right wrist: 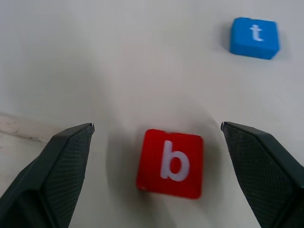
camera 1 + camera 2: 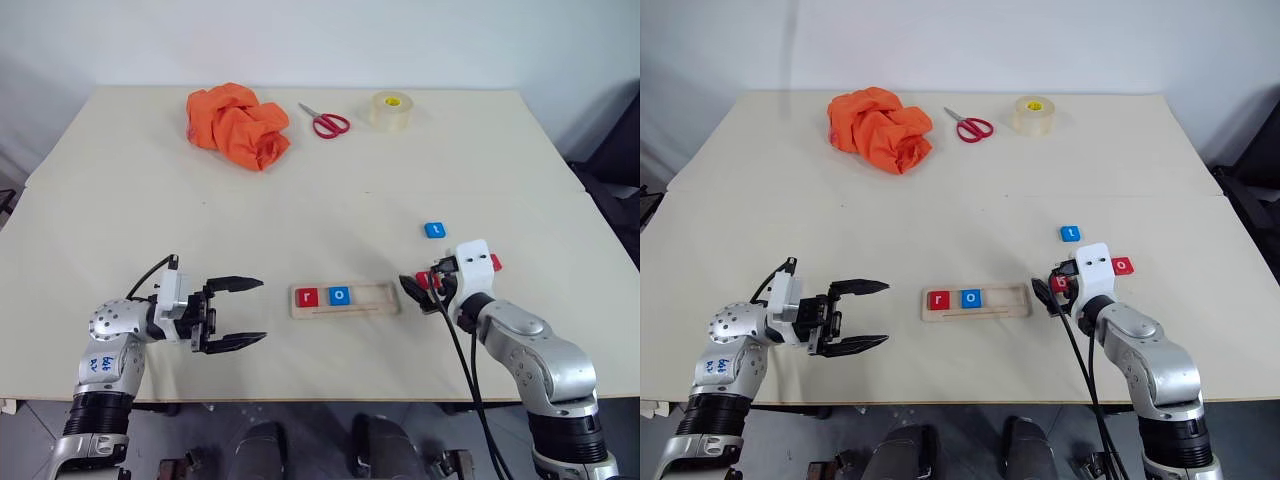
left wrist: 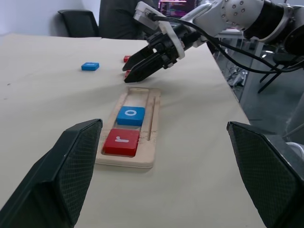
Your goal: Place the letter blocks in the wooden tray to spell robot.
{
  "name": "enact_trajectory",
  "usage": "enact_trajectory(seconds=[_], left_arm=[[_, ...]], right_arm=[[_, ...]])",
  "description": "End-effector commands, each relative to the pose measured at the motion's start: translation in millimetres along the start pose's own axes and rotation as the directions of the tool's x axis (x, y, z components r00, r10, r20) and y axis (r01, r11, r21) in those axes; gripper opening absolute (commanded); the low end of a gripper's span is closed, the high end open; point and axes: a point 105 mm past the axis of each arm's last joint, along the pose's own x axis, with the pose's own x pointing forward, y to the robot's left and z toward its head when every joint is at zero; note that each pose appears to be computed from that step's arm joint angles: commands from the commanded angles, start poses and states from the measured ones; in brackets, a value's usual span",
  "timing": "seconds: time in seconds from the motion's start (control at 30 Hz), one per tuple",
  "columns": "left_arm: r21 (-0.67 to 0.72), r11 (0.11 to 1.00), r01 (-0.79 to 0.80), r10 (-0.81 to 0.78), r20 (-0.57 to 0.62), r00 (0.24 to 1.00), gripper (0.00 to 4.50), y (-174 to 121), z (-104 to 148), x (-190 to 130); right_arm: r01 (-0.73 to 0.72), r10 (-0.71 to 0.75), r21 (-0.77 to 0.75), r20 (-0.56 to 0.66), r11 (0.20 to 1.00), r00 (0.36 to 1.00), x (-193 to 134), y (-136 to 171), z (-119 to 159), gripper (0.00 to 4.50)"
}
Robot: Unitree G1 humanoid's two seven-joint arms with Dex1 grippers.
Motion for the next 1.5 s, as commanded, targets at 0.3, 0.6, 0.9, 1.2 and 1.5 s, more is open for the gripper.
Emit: enact_trajectory(seconds=[0.3, 0.6, 0.9, 1.2, 1.5], left_arm=[[0.022, 1.0, 0.011, -0.011, 0.019, 1.0, 4.5, -2.0, 10.2, -3.1], [0.02, 1.0, 0.017, -0.017, 0.005, 1.0, 4.5, 0.5, 11.6, -17.6], [0.01, 1.0, 0.028, -0.028, -0.016, 0.999, 4.5, 3.6, 3.4, -32.3], [0.013, 0.999, 0.041, -0.041, -0.011, 0.999, 4.5, 6.1, 2.5, -28.5], [0.019, 0.998, 0.055, -0.055, 0.001, 0.999, 4.5, 8.3, 3.2, -24.0]], right_arm=[[0.071, -0.071, 0.024, -0.032, 0.997, 0.997, -7.2, 3.1, -11.7, 3.57], [0.145, -0.147, 0.044, 0.033, 0.988, 0.989, -20.6, -2.8, 0.2, 1.46], [0.184, -0.185, 0.067, 0.011, 0.981, 0.983, -47.0, 15.6, -6.4, 1.46], [0.183, -0.185, 0.156, -0.003, 0.971, 0.983, -47.9, 21.4, -15.4, 2.22], [0.028, -0.032, 0.051, 0.072, 0.998, 0.997, -53.2, 24.5, 7.1, 4.45]])
